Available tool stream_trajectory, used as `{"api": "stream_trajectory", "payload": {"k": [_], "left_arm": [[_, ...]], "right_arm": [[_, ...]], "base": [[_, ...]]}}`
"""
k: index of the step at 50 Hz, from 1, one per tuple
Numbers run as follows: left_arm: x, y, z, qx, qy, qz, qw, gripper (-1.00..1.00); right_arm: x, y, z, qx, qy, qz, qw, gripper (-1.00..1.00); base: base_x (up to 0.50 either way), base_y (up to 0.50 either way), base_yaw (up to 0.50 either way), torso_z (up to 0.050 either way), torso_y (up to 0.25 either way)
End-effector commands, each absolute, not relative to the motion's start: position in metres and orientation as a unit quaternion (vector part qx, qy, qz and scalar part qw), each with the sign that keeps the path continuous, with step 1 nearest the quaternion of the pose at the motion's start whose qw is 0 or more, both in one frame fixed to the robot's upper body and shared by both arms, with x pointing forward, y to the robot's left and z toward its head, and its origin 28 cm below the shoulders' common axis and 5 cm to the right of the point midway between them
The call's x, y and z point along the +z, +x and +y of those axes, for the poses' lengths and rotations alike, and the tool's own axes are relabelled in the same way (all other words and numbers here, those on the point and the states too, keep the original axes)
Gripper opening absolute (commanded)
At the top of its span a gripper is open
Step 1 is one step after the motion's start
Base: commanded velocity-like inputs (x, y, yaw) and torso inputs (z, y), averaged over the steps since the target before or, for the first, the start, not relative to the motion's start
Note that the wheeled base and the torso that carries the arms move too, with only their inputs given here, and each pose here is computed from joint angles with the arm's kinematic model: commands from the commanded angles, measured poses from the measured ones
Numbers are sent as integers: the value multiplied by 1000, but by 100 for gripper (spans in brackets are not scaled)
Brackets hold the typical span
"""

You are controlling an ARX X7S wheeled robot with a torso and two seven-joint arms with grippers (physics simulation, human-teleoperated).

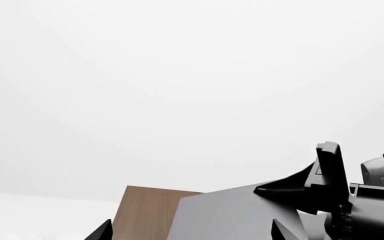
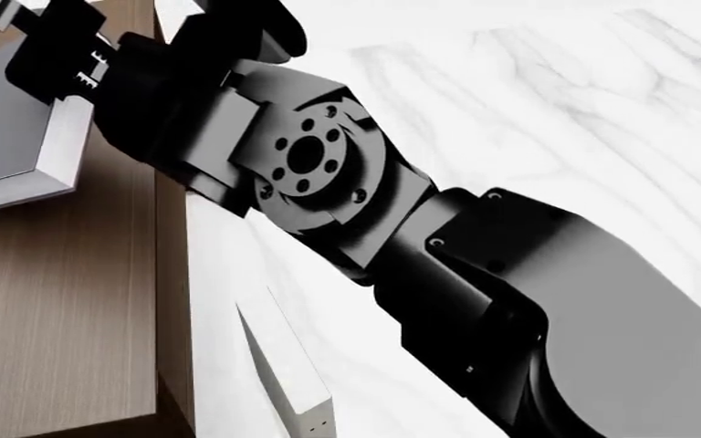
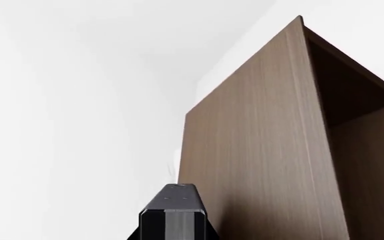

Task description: Pick up the book in the middle and place it on the cabinet shelf.

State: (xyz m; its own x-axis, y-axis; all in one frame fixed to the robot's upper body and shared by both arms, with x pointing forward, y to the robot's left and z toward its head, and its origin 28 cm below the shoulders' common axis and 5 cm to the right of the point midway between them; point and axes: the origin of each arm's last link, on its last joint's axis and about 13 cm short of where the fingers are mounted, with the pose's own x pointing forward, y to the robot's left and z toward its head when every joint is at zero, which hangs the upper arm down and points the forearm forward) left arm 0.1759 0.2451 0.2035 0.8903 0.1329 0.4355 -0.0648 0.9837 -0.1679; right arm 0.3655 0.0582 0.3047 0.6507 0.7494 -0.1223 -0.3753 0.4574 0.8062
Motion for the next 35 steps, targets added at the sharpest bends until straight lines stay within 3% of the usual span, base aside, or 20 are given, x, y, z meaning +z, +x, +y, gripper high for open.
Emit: {"api": "stream_trajectory", "payload": {"k": [1, 34, 35], "left_arm": [[203, 176, 245, 51, -75, -228, 969, 100], [202, 176, 245, 50, -74, -226, 970, 100], [202, 177, 245, 50, -74, -226, 970, 100]], "right_arm": [[300, 369, 56, 332, 392, 240, 824, -100], [292, 374, 51, 306, 395, 248, 830, -100], [292, 374, 51, 307, 394, 245, 831, 100]], "base": [[0, 0, 0, 0, 0], [0, 0, 0, 0, 0], [0, 0, 0, 0, 0]]}}
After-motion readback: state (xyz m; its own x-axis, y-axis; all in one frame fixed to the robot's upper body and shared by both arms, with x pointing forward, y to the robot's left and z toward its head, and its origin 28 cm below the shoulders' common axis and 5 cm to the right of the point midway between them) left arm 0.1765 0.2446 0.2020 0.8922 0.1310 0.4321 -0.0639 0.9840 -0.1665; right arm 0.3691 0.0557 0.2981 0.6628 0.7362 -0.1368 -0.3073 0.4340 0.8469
